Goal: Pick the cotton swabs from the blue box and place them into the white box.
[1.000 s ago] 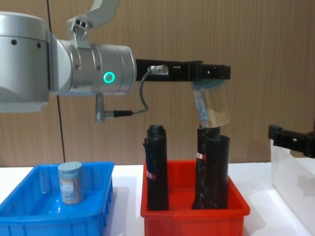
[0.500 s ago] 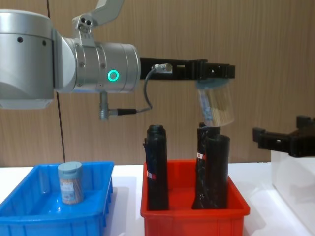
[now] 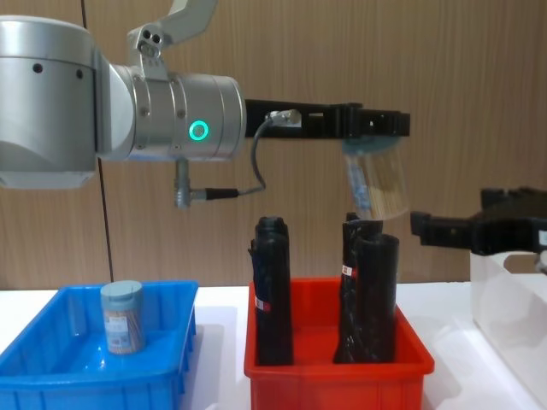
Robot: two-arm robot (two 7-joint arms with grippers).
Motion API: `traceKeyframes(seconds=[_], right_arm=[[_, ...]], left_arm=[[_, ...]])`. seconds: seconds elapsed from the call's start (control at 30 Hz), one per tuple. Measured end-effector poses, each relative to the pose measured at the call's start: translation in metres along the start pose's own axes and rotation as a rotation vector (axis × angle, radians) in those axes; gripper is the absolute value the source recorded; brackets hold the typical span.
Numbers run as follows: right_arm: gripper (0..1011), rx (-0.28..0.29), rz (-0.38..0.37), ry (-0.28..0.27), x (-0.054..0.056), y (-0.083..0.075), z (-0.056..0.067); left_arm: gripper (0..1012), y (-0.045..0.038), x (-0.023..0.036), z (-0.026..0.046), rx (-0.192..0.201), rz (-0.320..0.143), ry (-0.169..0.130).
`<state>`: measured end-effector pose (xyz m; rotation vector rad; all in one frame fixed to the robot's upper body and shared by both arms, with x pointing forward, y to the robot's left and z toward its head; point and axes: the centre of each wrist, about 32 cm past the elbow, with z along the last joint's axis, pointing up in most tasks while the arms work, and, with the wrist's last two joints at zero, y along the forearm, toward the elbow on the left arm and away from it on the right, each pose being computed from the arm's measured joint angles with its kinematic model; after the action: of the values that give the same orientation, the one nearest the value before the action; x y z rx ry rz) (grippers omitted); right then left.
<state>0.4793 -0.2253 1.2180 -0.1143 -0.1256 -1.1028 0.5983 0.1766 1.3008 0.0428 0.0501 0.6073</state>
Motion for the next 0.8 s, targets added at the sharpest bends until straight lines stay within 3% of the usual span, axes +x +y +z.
traceKeyframes(seconds=[0.8], right_arm=[[1002,-0.001,0.105,0.015,0.003,0.027,0.017]], left_arm=[[670,-0.0005,0.0001,0.0004,-0.001,-0.002,0.000]])
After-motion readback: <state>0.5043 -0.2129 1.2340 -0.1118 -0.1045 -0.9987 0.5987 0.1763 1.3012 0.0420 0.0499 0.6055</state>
